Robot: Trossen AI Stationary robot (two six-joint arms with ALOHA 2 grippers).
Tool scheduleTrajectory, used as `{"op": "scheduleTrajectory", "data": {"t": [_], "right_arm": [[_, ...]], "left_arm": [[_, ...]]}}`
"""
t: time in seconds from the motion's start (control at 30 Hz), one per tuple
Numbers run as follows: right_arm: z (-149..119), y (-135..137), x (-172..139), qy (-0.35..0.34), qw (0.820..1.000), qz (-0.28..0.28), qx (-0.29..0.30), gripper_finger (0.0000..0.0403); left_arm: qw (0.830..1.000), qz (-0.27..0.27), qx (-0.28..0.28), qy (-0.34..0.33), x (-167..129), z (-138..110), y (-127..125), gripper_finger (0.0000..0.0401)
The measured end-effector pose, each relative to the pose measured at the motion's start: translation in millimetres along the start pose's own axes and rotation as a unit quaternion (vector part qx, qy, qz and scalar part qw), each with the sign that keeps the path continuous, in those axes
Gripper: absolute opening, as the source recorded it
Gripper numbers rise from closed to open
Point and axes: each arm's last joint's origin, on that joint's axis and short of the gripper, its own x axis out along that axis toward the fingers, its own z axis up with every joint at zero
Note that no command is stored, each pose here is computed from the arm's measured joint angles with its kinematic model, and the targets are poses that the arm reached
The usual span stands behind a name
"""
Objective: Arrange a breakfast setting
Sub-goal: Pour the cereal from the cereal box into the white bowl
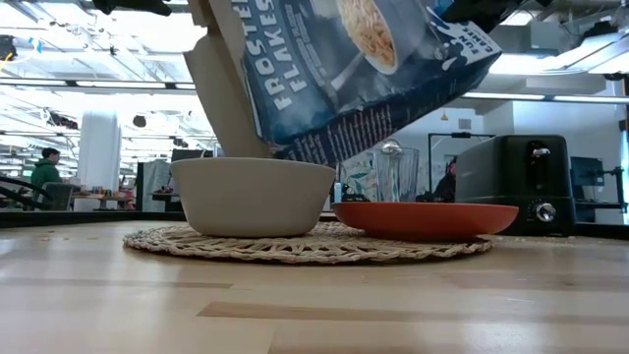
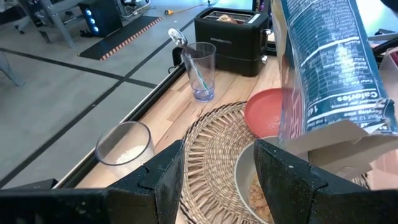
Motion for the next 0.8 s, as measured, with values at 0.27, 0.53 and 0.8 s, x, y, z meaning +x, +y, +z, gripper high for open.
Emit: {"op": "scheduleTrajectory", "data": {"t": [0.27, 0.53, 0.8], "right_arm": [[-0.3, 0.0, 0.0, 0.001, 1.000, 0.000, 0.000, 0.0280], [-0.3, 0.0, 0.0, 0.001, 1.000, 0.000, -0.002, 0.0280], [7.8, 4.1, -8.2, 0.002, 1.000, 0.000, -0.010, 0.0280]], "left_arm": [[1.000, 0.000, -0.001, 0.000, 0.0, 0.1, 0.0, 0.0180], [1.000, 0.000, -0.001, 0.000, 0.0, 0.1, -0.1, 0.0180], [1.000, 0.000, -0.002, -0.001, -0.1, 0.2, 0.0, 0.0180]]}}
